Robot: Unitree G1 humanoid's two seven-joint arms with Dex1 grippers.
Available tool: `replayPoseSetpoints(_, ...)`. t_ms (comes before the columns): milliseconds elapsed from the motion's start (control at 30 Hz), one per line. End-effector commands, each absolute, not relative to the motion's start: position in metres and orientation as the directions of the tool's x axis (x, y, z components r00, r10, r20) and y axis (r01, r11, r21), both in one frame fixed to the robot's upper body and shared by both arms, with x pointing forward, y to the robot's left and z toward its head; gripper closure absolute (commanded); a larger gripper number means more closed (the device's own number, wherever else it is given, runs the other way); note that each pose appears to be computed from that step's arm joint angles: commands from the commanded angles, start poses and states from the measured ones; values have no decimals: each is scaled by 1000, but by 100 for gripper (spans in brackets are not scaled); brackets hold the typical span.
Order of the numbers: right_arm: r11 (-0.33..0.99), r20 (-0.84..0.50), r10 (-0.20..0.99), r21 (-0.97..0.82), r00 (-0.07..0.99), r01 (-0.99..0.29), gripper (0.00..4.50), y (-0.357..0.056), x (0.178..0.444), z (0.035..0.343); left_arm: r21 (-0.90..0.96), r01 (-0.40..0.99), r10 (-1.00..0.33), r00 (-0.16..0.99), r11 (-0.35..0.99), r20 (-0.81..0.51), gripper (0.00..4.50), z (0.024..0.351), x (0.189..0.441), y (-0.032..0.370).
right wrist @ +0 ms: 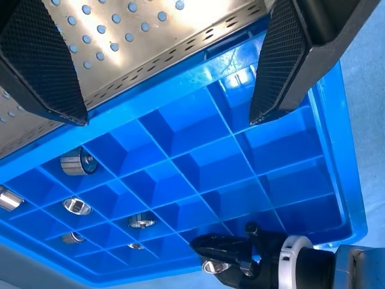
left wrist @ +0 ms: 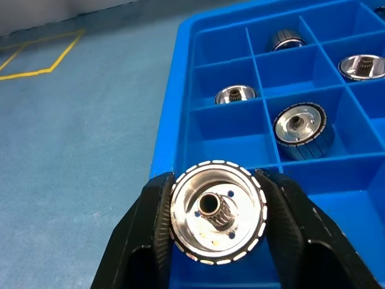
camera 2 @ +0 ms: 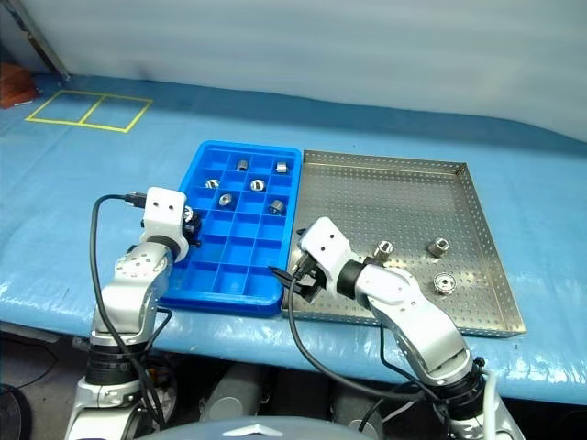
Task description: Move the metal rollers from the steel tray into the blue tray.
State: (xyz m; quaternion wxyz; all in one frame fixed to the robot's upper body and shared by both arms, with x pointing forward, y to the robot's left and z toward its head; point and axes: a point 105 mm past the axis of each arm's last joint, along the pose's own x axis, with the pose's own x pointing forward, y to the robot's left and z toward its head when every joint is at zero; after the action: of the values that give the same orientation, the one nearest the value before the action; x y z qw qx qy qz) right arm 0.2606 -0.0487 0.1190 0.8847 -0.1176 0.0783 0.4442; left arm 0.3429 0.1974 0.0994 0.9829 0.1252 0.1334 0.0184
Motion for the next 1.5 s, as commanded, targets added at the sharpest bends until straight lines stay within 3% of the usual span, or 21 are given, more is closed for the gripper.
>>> replayPoseSetpoints(33, 600, -179, 760, -173, 624, -781, 0, -52, 259, 136, 246, 9, 46, 975, 969, -218, 269, 109, 347, 193)
replayPoseSetpoints(67, 607, -180, 755, -172, 630, -776, 0, -53, 258, 135, 241, 12, 41, 976, 971, -215, 198, 110, 348, 193)
replayPoseSetpoints(267, 637, -173, 731, -176, 660, -751, 0, -60, 255, 137, 193, 55, -37, 995, 980, -96, 12, 145, 358, 180)
replayPoseSetpoints(300, 643, -172, 725, -179, 667, -745, 0, -62, 255, 138, 193, 92, -81, 995, 977, -65, 3, 154, 359, 173)
replayPoseSetpoints(533, 717, -218, 633, -196, 743, -669, 0, -93, 247, 133, 225, 506, -513, 858, 832, -34, 3, 176, 353, 105)
replayPoseSetpoints(733, 780, -269, 536, -203, 800, -592, 0, -120, 237, 126, 244, 704, -698, 705, 667, -126, 3, 167, 350, 71)
replayPoseSetpoints(833, 815, -296, 481, -194, 825, -545, 0, -132, 225, 121, 250, 825, -799, 558, 506, -223, 3, 153, 340, 48)
replayPoseSetpoints(1200, 871, -295, 403, -166, 866, -462, 0, -137, 215, 116, 187, 960, -849, 274, 210, -452, 3, 109, 323, 13)
replayPoseSetpoints(1500, 887, -289, 377, -161, 880, -433, 0, -136, 213, 114, 110, 988, -815, 155, 112, -559, 3, 85, 309, 0)
